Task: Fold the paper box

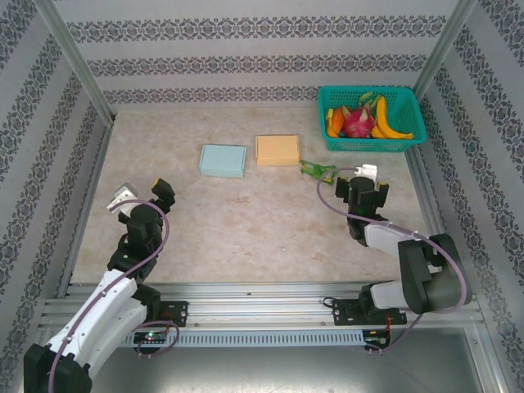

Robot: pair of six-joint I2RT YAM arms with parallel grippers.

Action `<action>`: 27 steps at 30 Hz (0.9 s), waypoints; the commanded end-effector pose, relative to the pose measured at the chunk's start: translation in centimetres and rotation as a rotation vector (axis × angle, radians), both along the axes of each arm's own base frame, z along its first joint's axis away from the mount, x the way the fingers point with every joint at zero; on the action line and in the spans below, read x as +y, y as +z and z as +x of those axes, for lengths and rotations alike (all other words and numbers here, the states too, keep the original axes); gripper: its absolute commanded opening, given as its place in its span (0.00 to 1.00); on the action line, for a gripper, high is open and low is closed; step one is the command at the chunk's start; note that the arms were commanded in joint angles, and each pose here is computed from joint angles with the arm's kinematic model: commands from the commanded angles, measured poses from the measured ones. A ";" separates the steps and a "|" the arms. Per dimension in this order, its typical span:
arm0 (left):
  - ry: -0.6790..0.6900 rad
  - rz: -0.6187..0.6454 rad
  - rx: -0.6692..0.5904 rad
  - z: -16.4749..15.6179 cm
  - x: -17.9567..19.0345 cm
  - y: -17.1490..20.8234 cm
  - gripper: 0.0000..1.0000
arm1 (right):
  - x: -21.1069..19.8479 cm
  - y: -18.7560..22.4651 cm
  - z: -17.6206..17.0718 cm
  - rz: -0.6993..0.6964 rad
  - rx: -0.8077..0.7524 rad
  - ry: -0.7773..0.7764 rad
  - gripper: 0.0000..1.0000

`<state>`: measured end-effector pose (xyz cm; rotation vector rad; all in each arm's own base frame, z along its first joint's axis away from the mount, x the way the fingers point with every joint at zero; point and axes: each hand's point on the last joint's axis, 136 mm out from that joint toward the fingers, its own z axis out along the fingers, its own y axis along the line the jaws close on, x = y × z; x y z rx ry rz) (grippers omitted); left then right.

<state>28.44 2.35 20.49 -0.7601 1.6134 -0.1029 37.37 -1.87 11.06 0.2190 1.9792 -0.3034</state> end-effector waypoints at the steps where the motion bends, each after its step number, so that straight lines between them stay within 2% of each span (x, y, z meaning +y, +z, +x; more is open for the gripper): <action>1: 0.024 -0.008 -0.003 -0.3 0.3 -0.2 1.00 | 0.6 1.7 1.0 -0.030 -0.106 0.063 0.98; 4: 0.026 -0.006 0.001 -0.3 0.4 -0.3 1.00 | 0.5 1.5 0.3 -0.025 -0.227 0.072 0.98; 6: 0.024 -0.005 0.004 -0.4 0.3 -0.3 1.00 | 0.7 1.2 0.0 -0.004 -0.185 0.096 0.98; 10: 0.030 -0.003 0.009 -0.5 0.5 -0.6 1.00 | 1.7 0.3 0.6 0.008 -0.251 0.187 0.98; 14: 0.023 -0.003 0.011 -0.6 0.4 -0.6 1.00 | 1.0 -0.7 1.4 0.028 -0.140 0.140 0.98; 27: 0.038 0.001 -0.013 -0.4 0.6 -1.1 1.00 | 0.1 -0.2 1.8 0.060 -0.152 0.111 0.98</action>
